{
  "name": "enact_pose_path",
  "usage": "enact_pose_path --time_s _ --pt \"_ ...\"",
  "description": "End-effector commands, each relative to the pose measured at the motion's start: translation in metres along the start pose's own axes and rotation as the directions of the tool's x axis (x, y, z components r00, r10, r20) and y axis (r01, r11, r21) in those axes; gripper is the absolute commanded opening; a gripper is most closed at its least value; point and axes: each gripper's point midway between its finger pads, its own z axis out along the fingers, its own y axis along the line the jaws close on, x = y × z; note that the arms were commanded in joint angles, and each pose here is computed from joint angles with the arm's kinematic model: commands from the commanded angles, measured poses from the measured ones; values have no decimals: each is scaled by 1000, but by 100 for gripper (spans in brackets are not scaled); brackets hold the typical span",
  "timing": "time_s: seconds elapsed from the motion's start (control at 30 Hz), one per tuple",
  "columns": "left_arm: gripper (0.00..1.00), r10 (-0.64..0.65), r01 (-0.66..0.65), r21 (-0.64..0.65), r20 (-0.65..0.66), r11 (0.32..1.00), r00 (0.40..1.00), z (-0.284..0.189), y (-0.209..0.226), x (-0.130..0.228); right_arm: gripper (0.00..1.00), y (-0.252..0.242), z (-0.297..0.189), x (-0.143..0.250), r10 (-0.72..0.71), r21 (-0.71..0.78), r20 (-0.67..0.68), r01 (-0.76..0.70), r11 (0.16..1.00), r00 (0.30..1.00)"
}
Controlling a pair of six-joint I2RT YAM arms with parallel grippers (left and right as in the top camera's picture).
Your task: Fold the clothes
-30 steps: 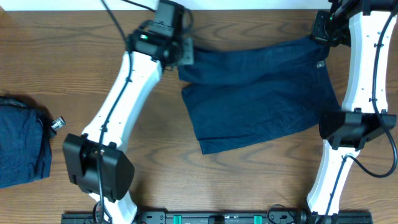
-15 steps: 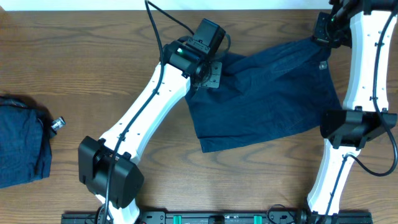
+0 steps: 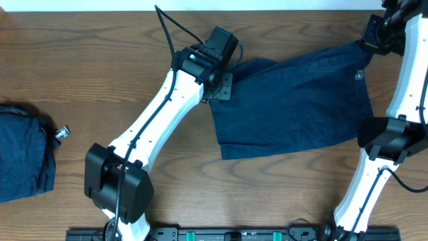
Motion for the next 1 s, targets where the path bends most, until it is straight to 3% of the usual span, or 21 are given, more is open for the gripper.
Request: enact_pose_path --time_s 0.0,0.8,0.83,0.9,0.97 --pt "6 -9 8 -23 -11 1000 1000 4 6 3 1 -1 -1 -1 -17 -15 2 17 1000 1000" --pt "7 -9 9 -14 0 1000 1000 4 4 0 1 1 -1 -1 -25 -22 1 25 999 1000" --pt "6 -9 9 -14 1 1000 1000 4 4 0 6 1 -1 -1 -31 -22 1 31 999 1000" --pt "6 -9 9 -13 3 1000 1000 4 4 -1 26 1 -1 -1 -31 -22 1 31 999 1000" --pt "6 -9 9 -12 5 1000 1000 4 4 -1 25 0 -1 -1 -31 -22 1 31 999 1000"
